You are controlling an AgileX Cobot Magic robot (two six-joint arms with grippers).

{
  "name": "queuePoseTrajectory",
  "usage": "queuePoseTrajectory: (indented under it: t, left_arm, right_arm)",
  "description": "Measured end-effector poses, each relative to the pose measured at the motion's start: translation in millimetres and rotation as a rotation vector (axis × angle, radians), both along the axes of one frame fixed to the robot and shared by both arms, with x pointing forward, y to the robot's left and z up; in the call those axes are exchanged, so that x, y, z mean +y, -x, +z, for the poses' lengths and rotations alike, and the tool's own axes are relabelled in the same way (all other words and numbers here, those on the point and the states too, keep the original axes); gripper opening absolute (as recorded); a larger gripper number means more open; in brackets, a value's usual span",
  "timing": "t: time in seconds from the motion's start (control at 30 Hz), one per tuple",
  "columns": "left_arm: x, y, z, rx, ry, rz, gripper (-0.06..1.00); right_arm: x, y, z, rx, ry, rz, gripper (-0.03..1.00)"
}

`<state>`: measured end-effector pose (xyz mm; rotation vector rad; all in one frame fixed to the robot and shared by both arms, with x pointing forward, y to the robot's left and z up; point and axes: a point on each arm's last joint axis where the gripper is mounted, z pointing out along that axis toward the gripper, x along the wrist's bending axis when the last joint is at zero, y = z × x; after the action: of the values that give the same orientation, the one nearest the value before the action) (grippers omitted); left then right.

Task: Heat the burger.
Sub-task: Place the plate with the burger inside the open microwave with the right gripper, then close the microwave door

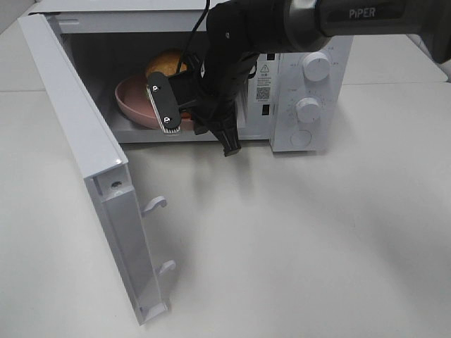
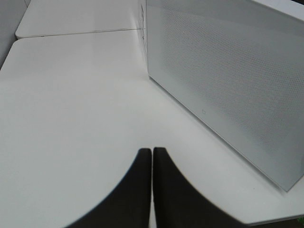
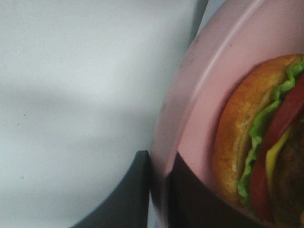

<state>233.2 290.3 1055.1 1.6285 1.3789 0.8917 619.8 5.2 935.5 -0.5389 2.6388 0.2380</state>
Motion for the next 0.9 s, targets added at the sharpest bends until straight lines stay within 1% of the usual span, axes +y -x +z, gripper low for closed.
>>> queuePoseTrajectory:
  t: [0.07,0.2,0.23,0.27,0.37,0.43,0.47,0.53,0.57,0.63,0.77,0.8,0.83,0.87,0.9]
  left_arm:
    - [0,0,0,0.000,0.000,0.000,0.00]
    - [0,0,0,0.000,0.000,0.000,0.00]
    - [0,0,0,0.000,0.000,0.000,0.00]
    - [0,0,0,0.000,0.000,0.000,0.00]
    - [0,0,0,0.000,0.000,0.000,0.00]
    - [0,0,0,0.000,0.000,0.000,0.00]
    - [0,0,0,0.000,0.000,0.000,0.00]
    - [0,0,0,0.000,0.000,0.000,0.00]
    - [0,0,0,0.000,0.000,0.000,0.00]
    - [0,0,0,0.000,0.000,0.000,0.00]
    - [0,0,0,0.000,0.000,0.000,0.00]
    - [0,0,0,0.000,0.000,0.000,0.00]
    - [0,0,0,0.000,0.000,0.000,0.00]
    - [0,0,0,0.000,0.000,0.000,0.00]
    - [0,0,0,0.000,0.000,0.000,0.00]
  right_arm:
    - [1,-1,1,0.014,-0.035,-0.065,0.05]
    - [1,-1,2,0.019,-0.061,-0.110,0.07]
    - [2,-2,2,0.017,-0.073,-0.125,0.09]
    - [2,-3,3,0.016,-0.095,-0.152,0.13]
    - [3,-3,5,0.019,-0.114,-0.180,0.15]
    - [3,-3,12,0.017,-0.149,-0.223,0.28]
    - [3,-3,12,0.017,-0.149,-0.223,0.28]
    - [2,-3,19,0.021,-0.168,-0.254,0.38]
    - [2,-3,19,0.021,-0.168,-0.254,0.38]
    - [2,-2,22,0.032,-0.175,-0.279,0.44]
    - [0,0,24,0.057,-0.182,-0.323,0.48]
    - [0,1,27,0.070,-0.199,-0.355,0.49]
    - [0,1,27,0.070,-0.199,-0.355,0.49]
    - [-1,2,32,0.082,-0.223,-0.396,0.52]
    - [-1,2,32,0.082,-0.223,-0.396,0.52]
